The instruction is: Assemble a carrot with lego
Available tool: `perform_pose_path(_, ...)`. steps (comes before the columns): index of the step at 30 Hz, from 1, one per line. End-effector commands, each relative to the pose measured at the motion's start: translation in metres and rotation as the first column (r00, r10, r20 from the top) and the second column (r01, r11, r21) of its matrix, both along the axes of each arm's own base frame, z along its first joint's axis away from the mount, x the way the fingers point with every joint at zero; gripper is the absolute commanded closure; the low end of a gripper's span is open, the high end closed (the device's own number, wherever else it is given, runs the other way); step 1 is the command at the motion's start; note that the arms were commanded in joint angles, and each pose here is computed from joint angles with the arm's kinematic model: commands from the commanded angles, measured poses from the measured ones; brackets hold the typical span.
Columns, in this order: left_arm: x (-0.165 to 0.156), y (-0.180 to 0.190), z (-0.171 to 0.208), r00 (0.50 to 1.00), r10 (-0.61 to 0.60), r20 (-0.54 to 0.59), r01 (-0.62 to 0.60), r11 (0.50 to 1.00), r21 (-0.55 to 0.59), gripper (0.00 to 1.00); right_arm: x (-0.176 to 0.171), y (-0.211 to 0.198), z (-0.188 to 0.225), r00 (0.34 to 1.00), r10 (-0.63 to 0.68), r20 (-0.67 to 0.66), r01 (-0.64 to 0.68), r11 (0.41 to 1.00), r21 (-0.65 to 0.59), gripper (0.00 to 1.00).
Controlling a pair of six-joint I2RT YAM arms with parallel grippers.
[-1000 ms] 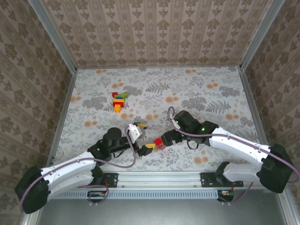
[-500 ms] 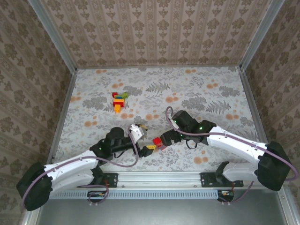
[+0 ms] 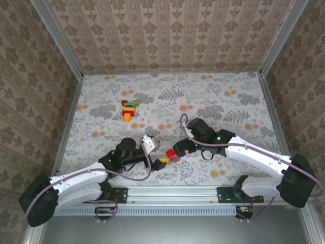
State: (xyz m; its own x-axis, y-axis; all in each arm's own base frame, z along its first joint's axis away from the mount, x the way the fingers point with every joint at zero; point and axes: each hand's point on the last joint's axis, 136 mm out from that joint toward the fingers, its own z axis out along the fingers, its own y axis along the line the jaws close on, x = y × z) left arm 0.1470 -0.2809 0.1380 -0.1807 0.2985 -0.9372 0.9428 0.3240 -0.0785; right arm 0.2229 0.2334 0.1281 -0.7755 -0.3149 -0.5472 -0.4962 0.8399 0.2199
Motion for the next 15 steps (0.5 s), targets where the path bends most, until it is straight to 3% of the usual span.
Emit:
perform_pose_path(1,0.0,-0.005,0.013,0.999,-0.029,0.033,0.029,0.999,-0.02,0.0,0.004,0.003,0.009,1.0,0.014,0.024,-0.014,1.0,-0.006,0.0)
perform_pose_path(15,0.001,-0.006,0.011,0.999,-0.025,0.032,0.026,1.0,-0.013,0.0,0.0,-0.001,-0.007,1.0,0.01,-0.012,-0.01,0.999,-0.045,0.0)
